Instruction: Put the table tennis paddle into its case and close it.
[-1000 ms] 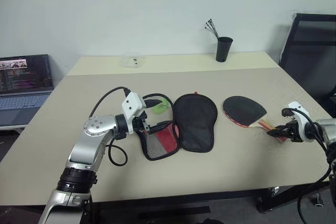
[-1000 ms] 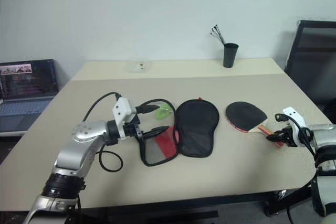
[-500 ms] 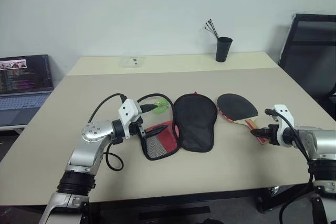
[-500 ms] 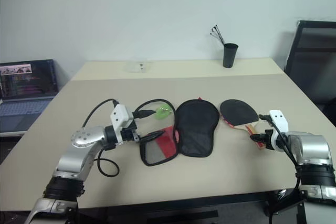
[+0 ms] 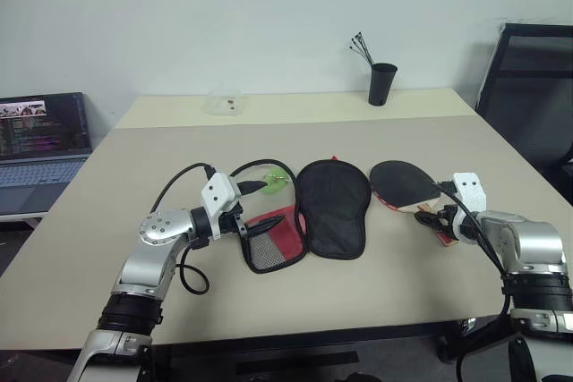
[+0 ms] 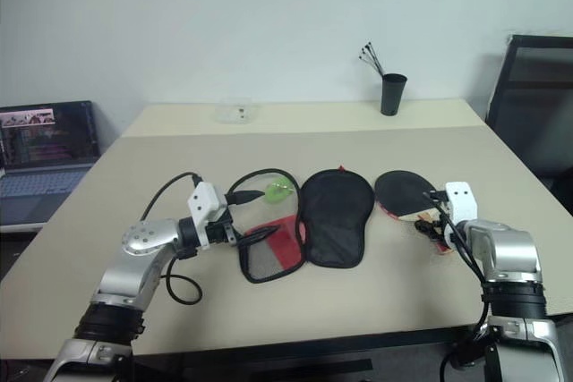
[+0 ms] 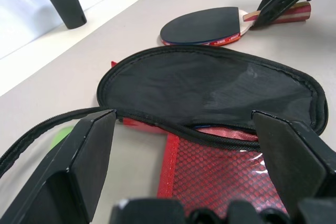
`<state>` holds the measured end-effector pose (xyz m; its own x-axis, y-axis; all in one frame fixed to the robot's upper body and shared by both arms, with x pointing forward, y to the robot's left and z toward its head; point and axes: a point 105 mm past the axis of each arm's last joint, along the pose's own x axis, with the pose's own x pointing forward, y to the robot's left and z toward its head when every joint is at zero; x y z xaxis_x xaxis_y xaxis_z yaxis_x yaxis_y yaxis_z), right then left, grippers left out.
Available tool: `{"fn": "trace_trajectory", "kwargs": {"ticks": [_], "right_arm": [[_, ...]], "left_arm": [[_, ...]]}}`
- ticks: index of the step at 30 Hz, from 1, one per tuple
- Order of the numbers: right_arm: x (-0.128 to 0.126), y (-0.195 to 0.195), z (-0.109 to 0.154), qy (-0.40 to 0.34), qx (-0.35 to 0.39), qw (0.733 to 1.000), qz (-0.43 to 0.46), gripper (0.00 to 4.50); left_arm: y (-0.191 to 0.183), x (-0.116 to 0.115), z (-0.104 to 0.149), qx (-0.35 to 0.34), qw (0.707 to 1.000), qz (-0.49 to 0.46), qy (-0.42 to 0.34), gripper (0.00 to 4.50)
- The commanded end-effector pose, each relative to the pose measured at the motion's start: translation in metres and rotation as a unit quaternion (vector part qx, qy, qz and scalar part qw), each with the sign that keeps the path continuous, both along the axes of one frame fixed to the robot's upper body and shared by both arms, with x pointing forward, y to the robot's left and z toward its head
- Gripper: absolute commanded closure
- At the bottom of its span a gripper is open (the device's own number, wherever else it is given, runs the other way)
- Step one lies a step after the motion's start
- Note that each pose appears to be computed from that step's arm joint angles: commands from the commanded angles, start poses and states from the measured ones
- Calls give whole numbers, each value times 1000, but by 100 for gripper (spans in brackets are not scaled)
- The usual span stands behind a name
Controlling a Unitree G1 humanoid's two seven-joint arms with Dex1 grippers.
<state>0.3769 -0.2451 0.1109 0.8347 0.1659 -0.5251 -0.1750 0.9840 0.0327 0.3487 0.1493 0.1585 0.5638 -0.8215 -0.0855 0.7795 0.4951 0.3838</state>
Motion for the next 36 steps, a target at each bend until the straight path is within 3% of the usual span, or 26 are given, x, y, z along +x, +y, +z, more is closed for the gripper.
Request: {"fn": "trace_trajectory", "kwargs": {"ticks": [1, 4, 11, 12, 18, 24, 31, 36], "right_arm": [[6, 3, 7, -19, -9, 1000, 12, 109], [6, 2, 2, -12, -12, 1000, 9, 109], [8, 3, 6, -23, -5, 1000, -5, 331], [9, 3, 12, -31, 0, 999, -9, 342], [8, 26, 63, -91, 40, 995, -7, 342], [-1, 96, 90, -122, 107, 987, 16, 342], [-12, 163, 82, -101, 165, 981, 32, 342], [-18, 191, 67, -79, 176, 980, 48, 342]], "left_arm": [[-4, -3, 13, 1, 1000, -5, -26, 0], [-4, -5, 14, 1, 1000, -3, -26, 0], [-4, -8, 15, 1, 1000, 2, -24, 0], [-3, -8, 15, 1, 1000, 3, -23, 0], [-1, -10, 15, 3, 1000, 7, -21, 0], [-8, -14, 21, 3, 1000, 5, -21, 0], [-22, -16, 35, 3, 1000, 0, -24, 0], [-25, -18, 41, 5, 1000, -1, -23, 0]]}}
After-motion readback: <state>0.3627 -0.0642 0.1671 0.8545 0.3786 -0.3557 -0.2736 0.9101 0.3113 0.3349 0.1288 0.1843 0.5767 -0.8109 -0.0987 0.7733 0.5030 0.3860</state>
